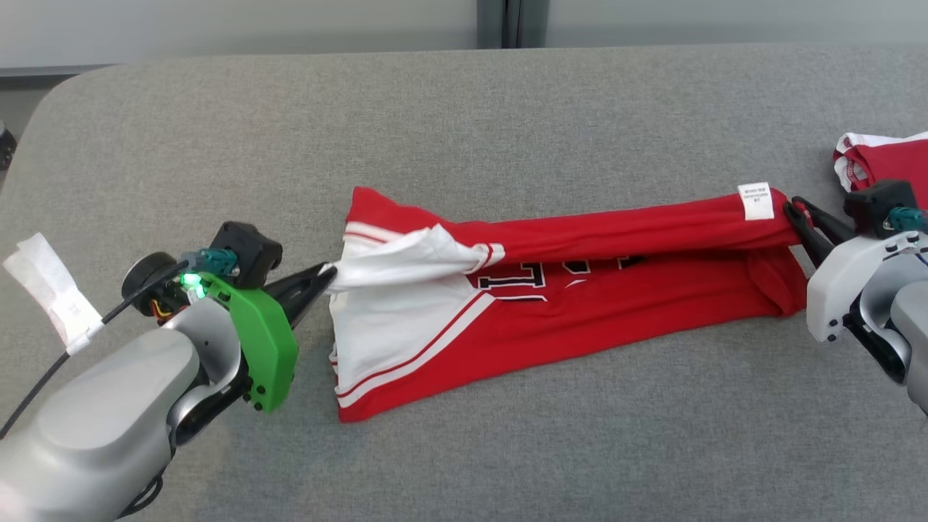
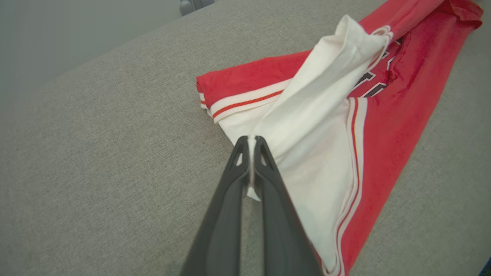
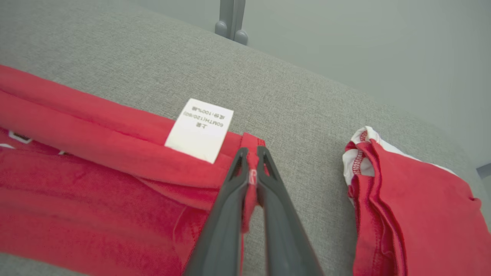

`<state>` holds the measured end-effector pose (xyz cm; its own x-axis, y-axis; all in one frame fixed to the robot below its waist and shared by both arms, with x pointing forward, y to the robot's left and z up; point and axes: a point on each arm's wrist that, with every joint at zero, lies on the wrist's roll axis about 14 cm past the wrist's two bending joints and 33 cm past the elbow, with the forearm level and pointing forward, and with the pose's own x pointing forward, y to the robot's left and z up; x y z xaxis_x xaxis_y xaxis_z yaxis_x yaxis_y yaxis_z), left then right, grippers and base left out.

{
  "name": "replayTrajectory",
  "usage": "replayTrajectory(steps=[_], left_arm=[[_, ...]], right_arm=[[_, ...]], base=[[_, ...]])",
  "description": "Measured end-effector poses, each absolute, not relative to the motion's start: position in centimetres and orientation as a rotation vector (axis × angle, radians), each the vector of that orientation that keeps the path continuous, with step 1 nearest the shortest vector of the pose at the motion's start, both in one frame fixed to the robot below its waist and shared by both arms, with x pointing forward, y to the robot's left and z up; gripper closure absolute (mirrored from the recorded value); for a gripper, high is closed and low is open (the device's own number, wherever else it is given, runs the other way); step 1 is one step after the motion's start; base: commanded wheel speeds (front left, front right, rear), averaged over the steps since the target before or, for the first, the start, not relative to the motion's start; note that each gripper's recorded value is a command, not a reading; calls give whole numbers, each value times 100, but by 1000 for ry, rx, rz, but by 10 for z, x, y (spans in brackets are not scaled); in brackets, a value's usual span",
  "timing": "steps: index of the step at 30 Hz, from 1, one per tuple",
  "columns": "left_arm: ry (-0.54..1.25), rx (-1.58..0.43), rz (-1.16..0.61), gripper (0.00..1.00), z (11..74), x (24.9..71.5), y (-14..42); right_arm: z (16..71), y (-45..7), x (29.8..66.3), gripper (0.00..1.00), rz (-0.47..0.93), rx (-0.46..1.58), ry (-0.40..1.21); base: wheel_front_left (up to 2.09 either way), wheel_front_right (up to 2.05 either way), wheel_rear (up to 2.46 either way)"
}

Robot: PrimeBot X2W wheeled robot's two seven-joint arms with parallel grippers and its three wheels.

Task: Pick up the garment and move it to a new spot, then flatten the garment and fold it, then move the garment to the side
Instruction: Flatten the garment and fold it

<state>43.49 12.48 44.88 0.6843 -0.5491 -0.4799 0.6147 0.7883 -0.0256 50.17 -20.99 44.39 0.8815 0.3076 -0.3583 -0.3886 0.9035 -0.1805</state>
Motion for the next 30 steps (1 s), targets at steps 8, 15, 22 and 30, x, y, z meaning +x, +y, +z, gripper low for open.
replayTrajectory(steps=[8,15,22,30], left_arm=[[602,109,-735,100,453,392,124],[654,102,-774,100,443,378,116],[721,137,-790,0,423,360,116],[626,60,-726,0,436,371,112]], right_arm=[[437,-210,486,100,395,-279,383],[426,-220,474,100,389,-291,446],[419,-231,461,0,363,-273,514],[449,-247,464,0,283,-160,425]], base=[[0,0,0],[0,0,0],[0,0,0],[0,0,0]])
